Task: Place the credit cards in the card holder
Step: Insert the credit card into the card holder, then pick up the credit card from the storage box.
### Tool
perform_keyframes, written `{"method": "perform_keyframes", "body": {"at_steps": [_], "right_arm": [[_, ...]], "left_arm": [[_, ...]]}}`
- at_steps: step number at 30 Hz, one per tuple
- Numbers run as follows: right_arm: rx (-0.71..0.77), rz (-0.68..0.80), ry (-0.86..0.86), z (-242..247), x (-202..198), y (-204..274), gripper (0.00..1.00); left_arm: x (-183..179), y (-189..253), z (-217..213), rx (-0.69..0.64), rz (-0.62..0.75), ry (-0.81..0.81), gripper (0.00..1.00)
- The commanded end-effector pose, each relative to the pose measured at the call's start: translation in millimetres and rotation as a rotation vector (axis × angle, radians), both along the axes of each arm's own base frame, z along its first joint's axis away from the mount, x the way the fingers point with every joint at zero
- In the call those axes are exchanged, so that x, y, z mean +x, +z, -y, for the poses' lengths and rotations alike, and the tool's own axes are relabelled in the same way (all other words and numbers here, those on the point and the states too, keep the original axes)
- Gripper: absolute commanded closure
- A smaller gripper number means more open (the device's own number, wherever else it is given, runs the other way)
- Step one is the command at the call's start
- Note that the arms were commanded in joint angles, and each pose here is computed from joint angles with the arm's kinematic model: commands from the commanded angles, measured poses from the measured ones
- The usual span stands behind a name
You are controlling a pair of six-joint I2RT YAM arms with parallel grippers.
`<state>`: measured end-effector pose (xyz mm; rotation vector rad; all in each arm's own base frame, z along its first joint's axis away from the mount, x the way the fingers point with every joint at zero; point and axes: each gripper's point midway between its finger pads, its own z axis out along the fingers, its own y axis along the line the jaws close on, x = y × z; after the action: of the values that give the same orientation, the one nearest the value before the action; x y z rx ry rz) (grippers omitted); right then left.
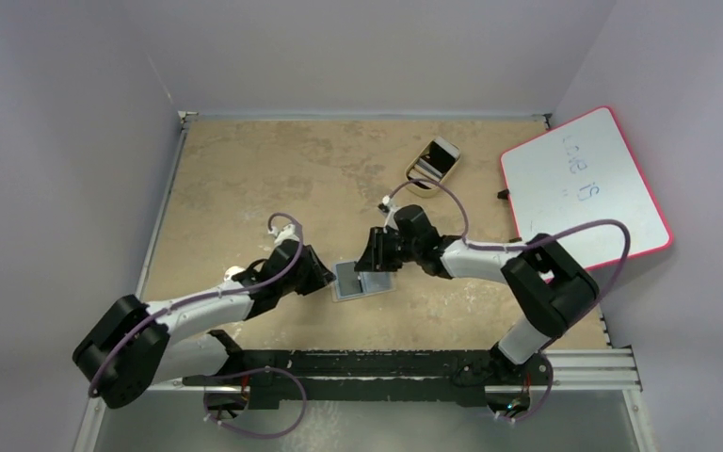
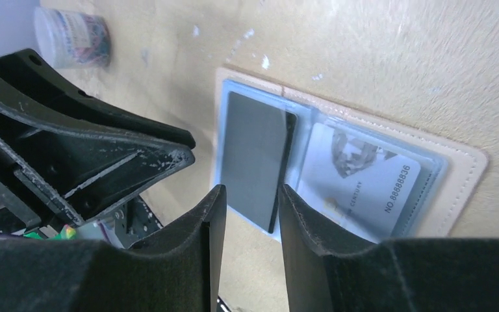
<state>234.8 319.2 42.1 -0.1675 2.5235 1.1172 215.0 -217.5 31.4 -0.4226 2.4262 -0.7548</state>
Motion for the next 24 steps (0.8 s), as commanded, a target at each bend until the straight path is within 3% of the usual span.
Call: {"method": "perform_keyframes", "body": {"at_steps": [1,4,10,15,20,24], "right_arm": [[-0.041,0.224,-0.031,8,40,55,0.60],[-0.126,0.356,-0.067,25,71,78,0.56],[-0.397,0.590,-0.180,75,146,108,0.58],[-0.667,0.694,-0.280,128,201,120,0.55],[-0.957,0.724,-0.346,180,254,128,0.53],[-1.065,0.742,-0.384,209,287,136,0.47]], "left_arm": [[12,43,-6,0.019,0.118,0.008,0.70],[18,68,-11,0.041,0.187,0.004,0.62],[14,110,-6,0.075,0.255,-0.123,0.38],[7,151,0,0.100,0.313,-0.250,0.32],[-2,160,-7,0.156,0.312,-0.324,0.29],[-10,160,-8,0.167,0.310,-0.372,0.29]]}}
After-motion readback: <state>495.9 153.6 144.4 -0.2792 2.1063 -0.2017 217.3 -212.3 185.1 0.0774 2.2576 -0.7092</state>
